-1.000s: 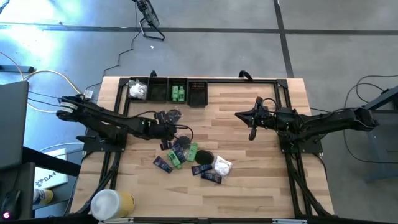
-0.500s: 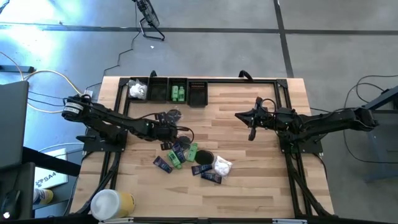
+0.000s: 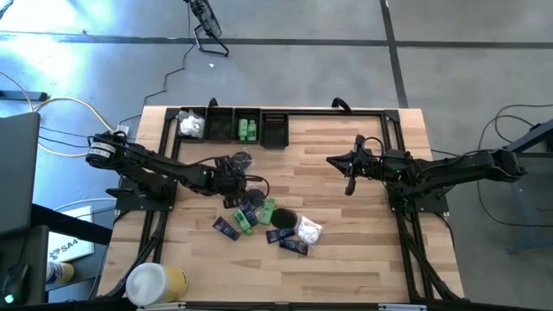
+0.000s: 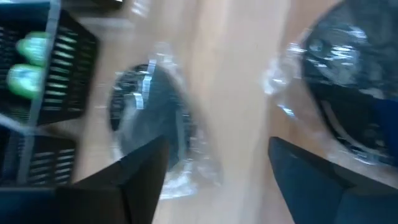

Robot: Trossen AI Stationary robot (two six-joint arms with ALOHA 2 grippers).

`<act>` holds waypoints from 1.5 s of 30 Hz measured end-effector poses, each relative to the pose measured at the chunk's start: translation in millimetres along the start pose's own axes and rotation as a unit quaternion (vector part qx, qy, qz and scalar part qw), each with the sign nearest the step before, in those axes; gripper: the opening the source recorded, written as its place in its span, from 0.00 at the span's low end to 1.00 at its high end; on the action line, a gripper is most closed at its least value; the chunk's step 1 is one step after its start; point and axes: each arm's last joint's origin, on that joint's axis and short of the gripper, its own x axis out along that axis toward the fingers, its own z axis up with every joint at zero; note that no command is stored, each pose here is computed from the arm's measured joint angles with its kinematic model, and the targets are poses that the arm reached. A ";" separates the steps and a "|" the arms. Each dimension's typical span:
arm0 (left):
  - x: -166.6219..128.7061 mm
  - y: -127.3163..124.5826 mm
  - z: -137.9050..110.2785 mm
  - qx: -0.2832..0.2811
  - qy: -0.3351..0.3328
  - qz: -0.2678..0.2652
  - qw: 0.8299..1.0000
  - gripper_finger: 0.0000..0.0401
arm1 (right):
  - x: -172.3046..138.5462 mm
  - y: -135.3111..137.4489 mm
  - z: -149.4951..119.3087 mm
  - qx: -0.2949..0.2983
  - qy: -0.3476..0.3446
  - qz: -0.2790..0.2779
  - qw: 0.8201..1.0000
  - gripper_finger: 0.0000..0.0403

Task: Pick & Place Travel size toiletries
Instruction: Put the hair brush into the middle left black bin

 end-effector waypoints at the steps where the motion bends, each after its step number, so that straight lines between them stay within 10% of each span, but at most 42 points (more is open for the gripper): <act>1: 0.0 -0.7 -0.1 0.000 0.002 -0.011 1.000 0.71 | 0.0 0.0 0.0 0.000 0.000 0.000 1.000 0.01; 26: 25.8 -7.6 -6.5 0.033 0.032 0.118 0.992 0.69 | 0.0 -0.1 -0.5 -0.001 0.003 0.000 1.000 0.01; 45: 57.8 15.7 -6.6 -0.037 0.080 0.088 0.992 0.67 | 0.0 -0.1 -0.7 -0.001 0.003 -0.001 1.000 0.01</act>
